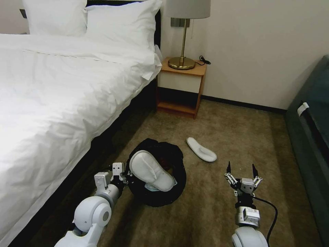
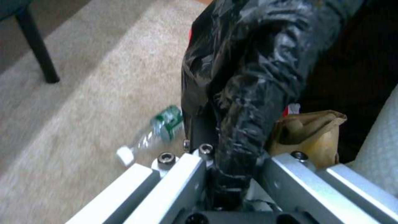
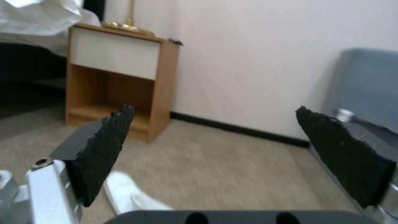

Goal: Pick up the trash bin, then pick up the garbage on the floor and place it into the trash bin.

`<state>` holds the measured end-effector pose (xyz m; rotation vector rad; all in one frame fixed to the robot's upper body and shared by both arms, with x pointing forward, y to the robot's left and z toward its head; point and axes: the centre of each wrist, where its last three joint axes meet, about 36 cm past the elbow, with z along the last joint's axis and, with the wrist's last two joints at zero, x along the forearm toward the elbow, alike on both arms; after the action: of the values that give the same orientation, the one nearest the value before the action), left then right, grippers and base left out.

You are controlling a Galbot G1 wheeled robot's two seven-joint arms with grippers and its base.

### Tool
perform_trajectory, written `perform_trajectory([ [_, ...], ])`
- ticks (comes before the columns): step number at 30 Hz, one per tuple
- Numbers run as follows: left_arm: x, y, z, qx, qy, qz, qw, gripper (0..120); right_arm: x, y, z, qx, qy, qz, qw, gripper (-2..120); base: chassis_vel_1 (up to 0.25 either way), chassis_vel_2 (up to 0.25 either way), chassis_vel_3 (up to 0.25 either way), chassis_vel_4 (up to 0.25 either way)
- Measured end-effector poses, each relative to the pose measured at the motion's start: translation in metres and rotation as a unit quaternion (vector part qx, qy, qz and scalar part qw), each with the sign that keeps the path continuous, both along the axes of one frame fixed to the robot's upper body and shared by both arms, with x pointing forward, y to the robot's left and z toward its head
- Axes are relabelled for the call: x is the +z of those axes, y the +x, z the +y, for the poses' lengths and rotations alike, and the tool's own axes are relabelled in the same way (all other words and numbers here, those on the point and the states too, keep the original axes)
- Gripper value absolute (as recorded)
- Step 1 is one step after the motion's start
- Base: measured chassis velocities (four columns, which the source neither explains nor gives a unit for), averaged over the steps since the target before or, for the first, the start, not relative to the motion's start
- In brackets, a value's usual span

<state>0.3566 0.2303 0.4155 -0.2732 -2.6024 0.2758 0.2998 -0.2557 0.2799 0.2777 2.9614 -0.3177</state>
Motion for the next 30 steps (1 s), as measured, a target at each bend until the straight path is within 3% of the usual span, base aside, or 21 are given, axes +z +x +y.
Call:
perform_trajectory([
  [5,0.002,0.001,0.001,0.001,-0.001,0.001,1.0,0,-0.014,-0.002,0.005,0.03,-0.03,-0.006,0.999,100,-0.085,0.099,0.054,-0.062],
  [23,0.001,-0.012,-0.003,0.0,-0.002,0.007,1.0,0,-0.019,-0.011,0.009,0.062,-0.037,0.0,0.997,100,0.008,-0.009,-0.01,0.004],
  [30,0.002,-0.017,-0.005,0.001,-0.001,0.007,1.0,0,-0.019,-0.012,0.013,0.067,-0.042,-0.003,0.997,100,-0.126,0.124,0.131,-0.13],
])
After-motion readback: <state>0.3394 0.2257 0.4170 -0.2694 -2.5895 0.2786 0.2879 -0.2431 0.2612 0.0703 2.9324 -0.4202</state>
